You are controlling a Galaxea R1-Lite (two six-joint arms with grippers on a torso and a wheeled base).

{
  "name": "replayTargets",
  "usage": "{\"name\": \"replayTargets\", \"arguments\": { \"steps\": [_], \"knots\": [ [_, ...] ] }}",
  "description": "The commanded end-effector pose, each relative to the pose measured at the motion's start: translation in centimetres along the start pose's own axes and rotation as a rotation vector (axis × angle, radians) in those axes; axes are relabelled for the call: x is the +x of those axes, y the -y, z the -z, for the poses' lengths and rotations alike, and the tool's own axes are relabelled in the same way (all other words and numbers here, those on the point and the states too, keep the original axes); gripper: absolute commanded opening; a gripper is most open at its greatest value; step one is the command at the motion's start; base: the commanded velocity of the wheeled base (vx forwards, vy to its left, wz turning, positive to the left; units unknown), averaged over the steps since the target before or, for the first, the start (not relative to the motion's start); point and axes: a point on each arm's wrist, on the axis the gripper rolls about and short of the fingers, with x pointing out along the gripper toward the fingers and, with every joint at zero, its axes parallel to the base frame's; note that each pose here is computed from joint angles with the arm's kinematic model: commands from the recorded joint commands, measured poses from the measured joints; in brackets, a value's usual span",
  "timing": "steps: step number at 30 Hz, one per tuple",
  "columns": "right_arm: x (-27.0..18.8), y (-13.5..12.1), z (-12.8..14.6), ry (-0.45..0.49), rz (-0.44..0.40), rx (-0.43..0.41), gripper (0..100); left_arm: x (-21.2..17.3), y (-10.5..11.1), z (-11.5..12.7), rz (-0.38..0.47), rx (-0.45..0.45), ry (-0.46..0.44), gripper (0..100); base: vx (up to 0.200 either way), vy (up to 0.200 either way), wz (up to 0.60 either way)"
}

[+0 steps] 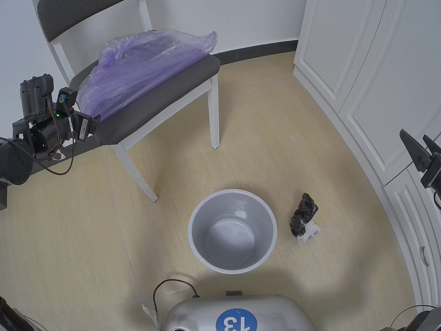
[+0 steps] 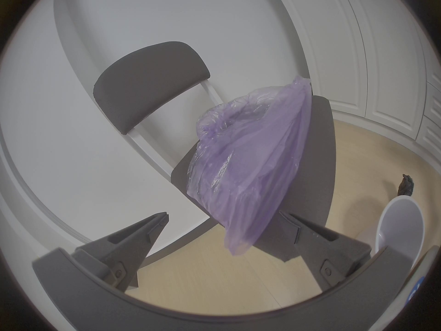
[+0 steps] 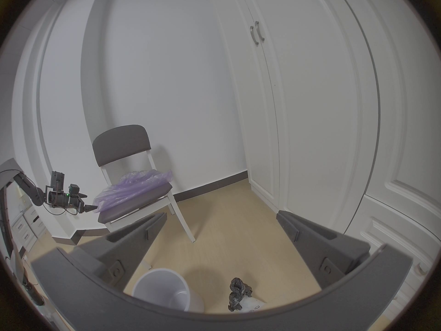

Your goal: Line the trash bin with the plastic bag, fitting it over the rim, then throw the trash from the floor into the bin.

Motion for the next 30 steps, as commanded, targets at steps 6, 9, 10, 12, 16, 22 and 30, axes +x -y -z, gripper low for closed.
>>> {"name": "replayTargets", "arguments": {
  "steps": [6, 9, 10, 12, 16, 22, 30],
  "knots": [
    [0.1, 0.0, -0.2, 0.007, -0.001, 0.002, 100, 0.9, -0.8, -0.9, -0.03, -0.013, 0.03, 100, 0.0, 0.0, 0.0],
    [0.1, 0.0, -0.2, 0.006, -0.001, 0.006, 100, 0.9, -0.7, -0.9, -0.028, -0.012, 0.027, 0, 0.0, 0.0, 0.0],
    [0.1, 0.0, -0.2, 0.006, -0.001, 0.018, 100, 1.0, -0.7, -0.8, -0.027, -0.013, 0.025, 0, 0.0, 0.0, 0.0],
    [0.1, 0.0, -0.2, 0.006, -0.003, 0.023, 100, 1.0, -0.6, -0.7, -0.024, -0.015, 0.021, 0, 0.0, 0.0, 0.0],
    [0.1, 0.0, -0.1, 0.003, -0.002, 0.023, 100, 0.9, -0.6, -0.6, -0.021, -0.017, 0.019, 0, 0.0, 0.0, 0.0],
    [1.0, -0.2, 0.3, -0.024, -0.003, 0.034, 100, -0.7, -0.6, -2.0, -0.011, -0.056, 0.071, 0, 0.0, 0.0, 0.0],
    [4.3, -4.5, 3.0, -0.104, 0.064, 0.16, 100, -6.2, -0.8, -6.2, 0.046, -0.167, 0.235, 0, 0.0, 0.0, 0.0]
  ]
}}
